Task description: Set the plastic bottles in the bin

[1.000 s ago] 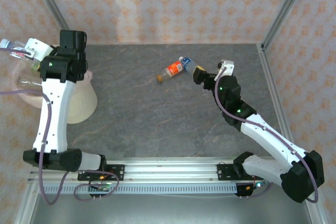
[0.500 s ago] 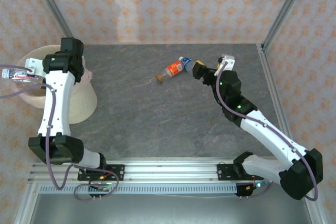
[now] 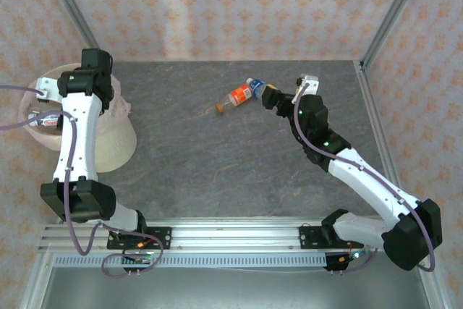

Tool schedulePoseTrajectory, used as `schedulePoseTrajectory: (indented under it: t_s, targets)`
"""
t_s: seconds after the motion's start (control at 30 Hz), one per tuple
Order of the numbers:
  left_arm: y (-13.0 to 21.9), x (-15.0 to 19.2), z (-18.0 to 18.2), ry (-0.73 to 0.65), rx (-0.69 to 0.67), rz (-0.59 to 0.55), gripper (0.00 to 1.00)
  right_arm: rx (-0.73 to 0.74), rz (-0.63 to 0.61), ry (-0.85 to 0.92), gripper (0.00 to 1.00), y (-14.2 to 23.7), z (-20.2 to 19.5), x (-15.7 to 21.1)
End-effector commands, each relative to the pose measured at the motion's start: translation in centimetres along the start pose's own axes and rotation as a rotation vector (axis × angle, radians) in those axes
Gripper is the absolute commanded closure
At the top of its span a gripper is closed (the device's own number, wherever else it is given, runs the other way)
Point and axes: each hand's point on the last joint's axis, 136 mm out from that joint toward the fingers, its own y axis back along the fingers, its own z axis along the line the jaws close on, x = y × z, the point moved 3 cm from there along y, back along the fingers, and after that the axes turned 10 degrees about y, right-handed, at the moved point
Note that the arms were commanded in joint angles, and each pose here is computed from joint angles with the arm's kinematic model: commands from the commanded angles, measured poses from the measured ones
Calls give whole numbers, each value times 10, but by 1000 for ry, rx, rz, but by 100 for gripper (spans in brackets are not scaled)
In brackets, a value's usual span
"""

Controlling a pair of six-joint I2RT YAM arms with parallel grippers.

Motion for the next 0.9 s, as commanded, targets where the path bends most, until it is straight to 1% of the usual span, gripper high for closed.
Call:
schedulePoseTrajectory:
  t_s: [0.0,0.07,0.17,0.3,0.33,0.47,0.6,0.67,0.87]
  targets:
    - [16,-13,2,24,79,61,0,-9,-27,-20,1,0,3,-15]
    - [24,-17,-8,20,148,88,0,-11,-24,-21,1,-1,4,-14]
    - [33,-26,-22,3,214,90,0,-14,-20,-20,1,-2,4,-14]
    - [37,-33,-35,-38,234,75,0,-14,-17,-24,1,-1,4,-13]
    - [32,-29,-36,-46,224,87,0,-13,-15,-24,1,-1,4,-13]
    - [-4,3,-36,-62,142,239,0,-11,-14,-25,1,0,3,-12]
    - [-20,31,-30,-100,83,315,0,-5,-13,-23,1,1,2,-12]
    - [-27,41,-25,-115,55,334,0,-5,-13,-23,1,0,2,-12]
    - [-43,59,-11,-134,-25,336,0,-3,-4,-20,1,1,1,-10]
